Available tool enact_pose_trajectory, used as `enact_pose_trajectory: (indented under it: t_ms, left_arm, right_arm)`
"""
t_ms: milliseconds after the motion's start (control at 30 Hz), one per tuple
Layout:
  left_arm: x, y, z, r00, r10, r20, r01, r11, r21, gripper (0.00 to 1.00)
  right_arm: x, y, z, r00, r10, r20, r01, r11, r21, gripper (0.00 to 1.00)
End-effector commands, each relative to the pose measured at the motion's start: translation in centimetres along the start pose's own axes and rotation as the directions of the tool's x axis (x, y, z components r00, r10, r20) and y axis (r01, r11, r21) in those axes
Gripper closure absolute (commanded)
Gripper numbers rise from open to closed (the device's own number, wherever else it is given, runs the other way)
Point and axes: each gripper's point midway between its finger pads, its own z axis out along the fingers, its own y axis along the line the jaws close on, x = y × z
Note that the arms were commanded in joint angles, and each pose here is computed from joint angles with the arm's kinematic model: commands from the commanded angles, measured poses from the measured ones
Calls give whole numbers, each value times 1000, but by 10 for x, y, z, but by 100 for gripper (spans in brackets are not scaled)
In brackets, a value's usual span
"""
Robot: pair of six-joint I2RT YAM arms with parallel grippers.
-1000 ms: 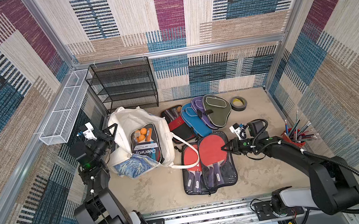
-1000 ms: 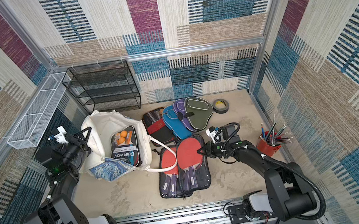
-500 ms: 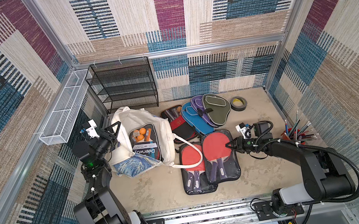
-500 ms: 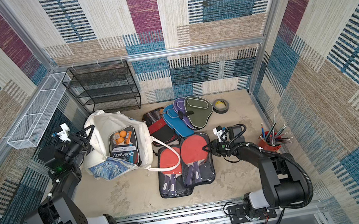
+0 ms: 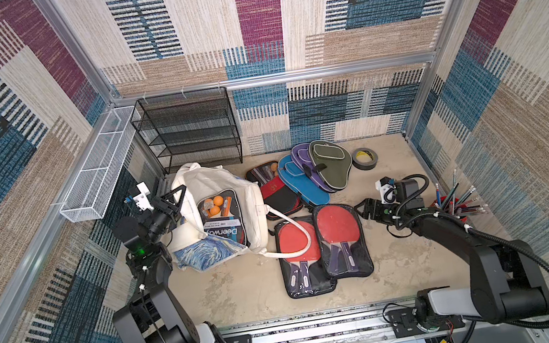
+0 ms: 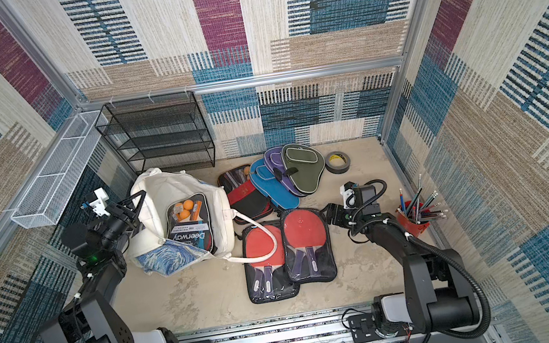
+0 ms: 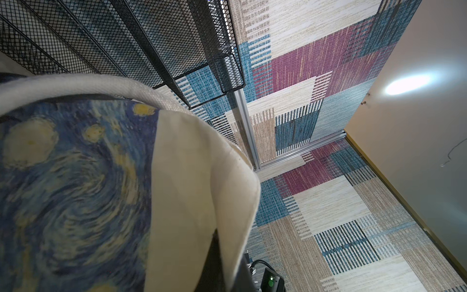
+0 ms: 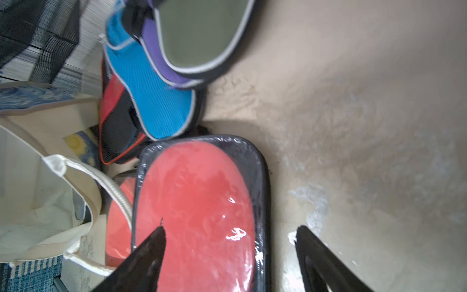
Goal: Remove the ping pong set from the canvas bag
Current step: Place the ping pong set at the ping pong set, then pick up the ping pong set from the canvas bag.
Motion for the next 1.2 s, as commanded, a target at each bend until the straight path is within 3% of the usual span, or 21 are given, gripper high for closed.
enact_pose_trajectory:
  t_ms: [0,233,367,833,1167]
  left_arm:
    - [0,-14,-1,999,48,12,-49,998,44,100]
    - [9,-11,-6,999,46,4,-46,999,10,100]
    - [13,-11,-7,998,57,-1,-57,998,-6,100]
    - [14,-8,-9,998,62,8,-62,998,-11,100]
    - [14,-7,-8,998,64,2,-64,998,-8,100]
  right_arm:
    - [-19,38,-11,992,-115,49,119,989,-82,13]
    - [-31,147,-12,954,-284,98,301,906,-297,1]
    - [-22,193,1,933,-349,85,354,850,-391,1]
    - [60,315,61,858,-514,-25,399,695,-598,1]
    - [115,357,122,810,-579,-94,393,654,-647,0]
